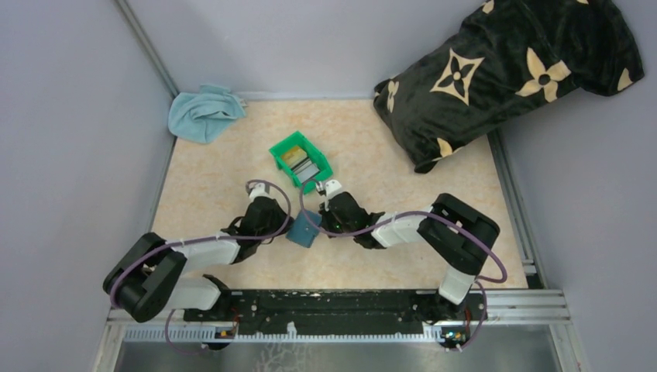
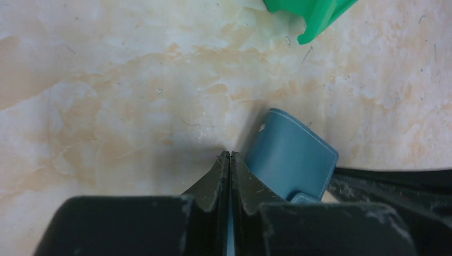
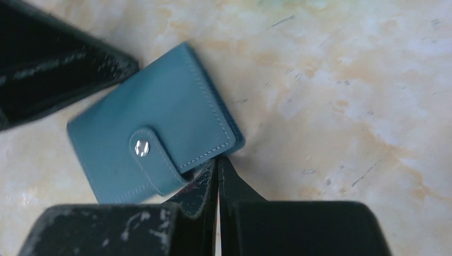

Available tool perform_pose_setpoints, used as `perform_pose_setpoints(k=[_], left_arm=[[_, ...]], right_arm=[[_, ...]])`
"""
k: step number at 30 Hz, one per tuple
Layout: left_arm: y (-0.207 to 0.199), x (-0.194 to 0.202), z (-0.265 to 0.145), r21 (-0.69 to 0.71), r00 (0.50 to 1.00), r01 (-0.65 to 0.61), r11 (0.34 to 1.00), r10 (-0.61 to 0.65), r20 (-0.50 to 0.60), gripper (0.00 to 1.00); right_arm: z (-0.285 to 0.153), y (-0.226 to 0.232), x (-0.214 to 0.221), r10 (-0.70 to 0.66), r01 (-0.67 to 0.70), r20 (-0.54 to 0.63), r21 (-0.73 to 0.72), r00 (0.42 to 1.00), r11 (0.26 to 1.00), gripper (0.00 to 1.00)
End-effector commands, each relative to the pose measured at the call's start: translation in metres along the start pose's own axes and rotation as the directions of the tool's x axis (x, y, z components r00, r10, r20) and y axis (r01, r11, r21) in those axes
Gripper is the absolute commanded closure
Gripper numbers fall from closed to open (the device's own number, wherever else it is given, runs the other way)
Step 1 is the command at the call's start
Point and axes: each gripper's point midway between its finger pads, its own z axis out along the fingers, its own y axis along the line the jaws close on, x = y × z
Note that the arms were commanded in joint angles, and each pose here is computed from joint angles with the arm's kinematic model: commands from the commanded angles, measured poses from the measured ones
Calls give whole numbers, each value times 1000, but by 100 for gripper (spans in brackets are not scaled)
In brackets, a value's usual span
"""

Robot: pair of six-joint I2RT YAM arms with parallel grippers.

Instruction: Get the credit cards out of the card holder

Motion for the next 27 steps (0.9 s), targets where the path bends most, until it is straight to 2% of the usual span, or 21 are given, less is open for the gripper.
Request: perform_pose_setpoints(k=[1,7,9,11,13,14,17,22,27], left_arm=[[19,46,-7,-54,988,-13,998,4,-152,92],[19,48,-13,-53,989,-1,999,-7,-147,89],[19,39,-15,-67,993,-12,998,4,-116,80],[17,31,-16,-67,996,-27,997,21,-92,64],[11,23,-17,-58,997,-35,998,31,-74,54],[7,19,-17,-50,997,-36,998,33,-67,52],[-2,14,-16,-31,998,-32,999,30,-64,52],[-5,16,-12,-34,996,-26,999,23,-84,57],[6,21,-12,-85,995,-26,996,17,-100,59]], right_arm=[[13,-6,-47,62,-63,90,2,994,998,100],[1,-15,-61,15,-19,111,36,994,999,99],[-11,-11,-66,-4,1,134,23,991,1000,88],[-21,-5,-68,-44,41,146,23,988,999,73],[-28,2,-70,-93,89,150,34,984,995,65],[-30,6,-69,-118,113,149,42,982,993,63],[-32,13,-68,-154,147,149,57,977,987,61],[-29,6,-65,-144,131,143,95,979,987,60],[-29,-26,-65,-106,75,108,255,988,964,60]])
